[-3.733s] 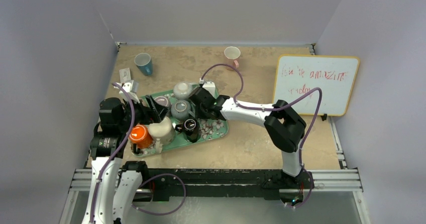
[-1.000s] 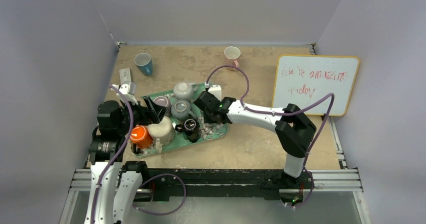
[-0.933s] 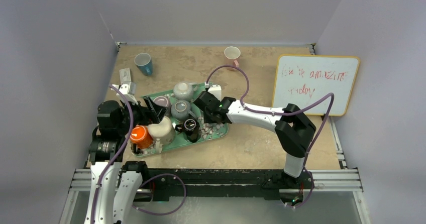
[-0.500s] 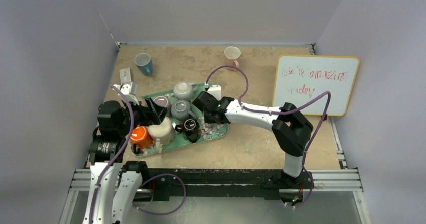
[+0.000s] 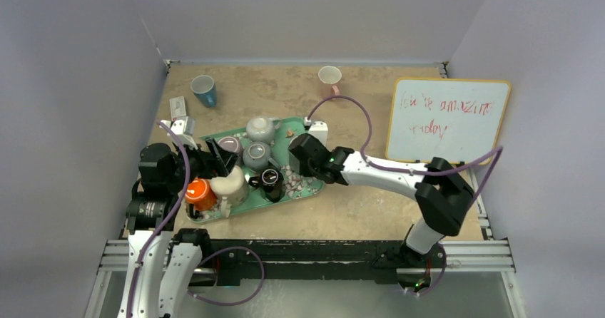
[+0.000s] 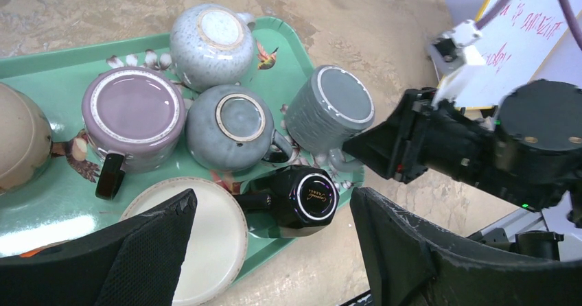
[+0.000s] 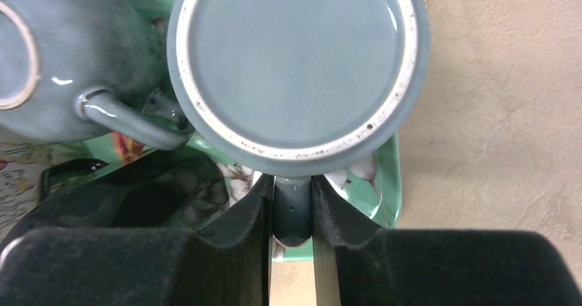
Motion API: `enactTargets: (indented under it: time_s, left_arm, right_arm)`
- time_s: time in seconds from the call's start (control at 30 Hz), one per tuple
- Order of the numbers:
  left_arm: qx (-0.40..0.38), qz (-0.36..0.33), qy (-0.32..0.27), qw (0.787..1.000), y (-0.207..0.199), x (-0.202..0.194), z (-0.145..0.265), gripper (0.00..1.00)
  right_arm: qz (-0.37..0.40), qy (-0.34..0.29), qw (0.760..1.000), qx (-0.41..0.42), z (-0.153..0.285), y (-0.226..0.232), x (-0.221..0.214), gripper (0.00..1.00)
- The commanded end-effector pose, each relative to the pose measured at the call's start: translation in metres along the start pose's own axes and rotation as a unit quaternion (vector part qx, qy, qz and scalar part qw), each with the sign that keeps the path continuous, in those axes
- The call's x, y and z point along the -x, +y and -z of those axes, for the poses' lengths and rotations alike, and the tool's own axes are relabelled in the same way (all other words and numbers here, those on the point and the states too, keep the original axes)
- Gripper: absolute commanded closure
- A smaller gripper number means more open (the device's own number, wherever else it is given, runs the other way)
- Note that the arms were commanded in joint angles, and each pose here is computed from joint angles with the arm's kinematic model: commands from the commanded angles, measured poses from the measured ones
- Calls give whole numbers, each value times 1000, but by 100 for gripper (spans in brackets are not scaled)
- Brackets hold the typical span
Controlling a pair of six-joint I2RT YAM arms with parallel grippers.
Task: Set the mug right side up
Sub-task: Turn over the cup on the tray.
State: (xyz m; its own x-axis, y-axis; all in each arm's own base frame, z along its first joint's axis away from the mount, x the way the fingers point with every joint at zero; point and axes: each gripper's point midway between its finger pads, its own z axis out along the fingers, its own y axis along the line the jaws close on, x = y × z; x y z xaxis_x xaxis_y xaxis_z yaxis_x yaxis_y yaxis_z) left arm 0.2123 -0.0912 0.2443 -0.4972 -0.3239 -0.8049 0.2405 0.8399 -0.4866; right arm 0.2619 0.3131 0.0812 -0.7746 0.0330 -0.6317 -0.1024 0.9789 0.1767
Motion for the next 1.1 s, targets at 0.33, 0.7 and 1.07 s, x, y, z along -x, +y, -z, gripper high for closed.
enactTargets:
  time_s: [0.33, 0.7, 1.07]
  left_arm:
    - [-5, 17, -10, 1000, -7, 16, -4, 19]
    - [-108, 65, -8, 992, -58, 30, 14, 21]
    - [-181, 127, 17, 975, -78, 23, 10, 22]
  right_arm:
    - [-132, -122, 968, 174, 66, 32, 56, 100]
    - [-198, -203, 927, 246, 123, 28, 97, 100]
    - [-227, -215, 909, 277, 147, 34, 114, 100]
